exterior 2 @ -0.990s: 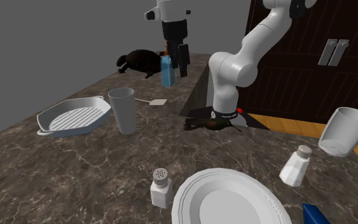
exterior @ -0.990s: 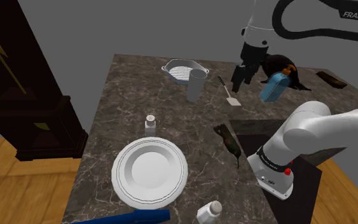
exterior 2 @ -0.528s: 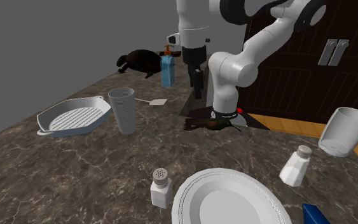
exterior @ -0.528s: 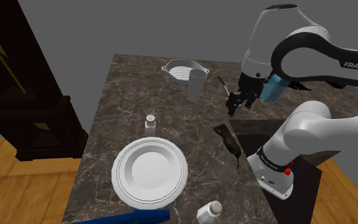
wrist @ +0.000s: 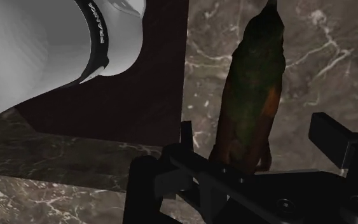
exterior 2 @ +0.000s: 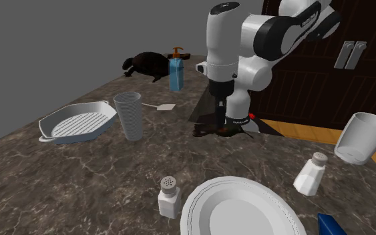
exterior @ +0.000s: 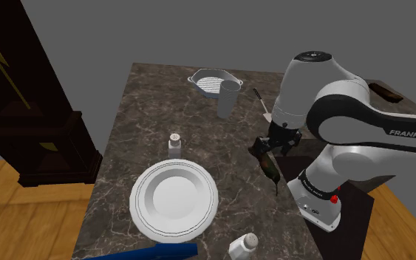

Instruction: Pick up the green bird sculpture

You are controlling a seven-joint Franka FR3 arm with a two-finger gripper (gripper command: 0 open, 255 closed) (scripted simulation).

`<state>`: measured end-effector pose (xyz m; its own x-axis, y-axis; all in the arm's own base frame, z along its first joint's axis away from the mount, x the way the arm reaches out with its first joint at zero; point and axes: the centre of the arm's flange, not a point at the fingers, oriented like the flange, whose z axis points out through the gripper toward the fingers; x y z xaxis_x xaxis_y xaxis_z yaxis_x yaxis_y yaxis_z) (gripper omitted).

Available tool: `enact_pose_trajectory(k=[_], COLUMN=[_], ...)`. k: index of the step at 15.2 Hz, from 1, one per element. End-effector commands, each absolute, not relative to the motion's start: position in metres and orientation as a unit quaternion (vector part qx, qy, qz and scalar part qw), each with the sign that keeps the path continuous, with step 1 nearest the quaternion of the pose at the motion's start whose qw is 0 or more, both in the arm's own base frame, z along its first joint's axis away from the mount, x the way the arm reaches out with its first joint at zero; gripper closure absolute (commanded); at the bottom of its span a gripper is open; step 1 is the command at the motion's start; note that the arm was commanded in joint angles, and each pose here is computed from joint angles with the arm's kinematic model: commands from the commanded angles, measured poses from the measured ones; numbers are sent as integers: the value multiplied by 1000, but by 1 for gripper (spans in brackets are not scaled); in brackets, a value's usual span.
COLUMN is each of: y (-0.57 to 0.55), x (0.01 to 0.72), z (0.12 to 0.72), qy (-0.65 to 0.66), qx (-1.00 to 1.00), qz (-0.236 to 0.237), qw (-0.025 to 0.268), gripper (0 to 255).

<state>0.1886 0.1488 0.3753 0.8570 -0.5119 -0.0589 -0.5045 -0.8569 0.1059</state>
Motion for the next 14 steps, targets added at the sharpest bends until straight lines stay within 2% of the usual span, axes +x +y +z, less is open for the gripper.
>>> enact_pose_trajectory(k=[1,9,10,14], y=[154,154,154,154], x=[186,186,186,186], z=[362,328,328,328], qy=[-276,-276,-276,-276], qx=[959,959,959,959], qz=[-42,-42,-42,-42], qw=[44,44,44,44], gripper=[0,0,255,255])
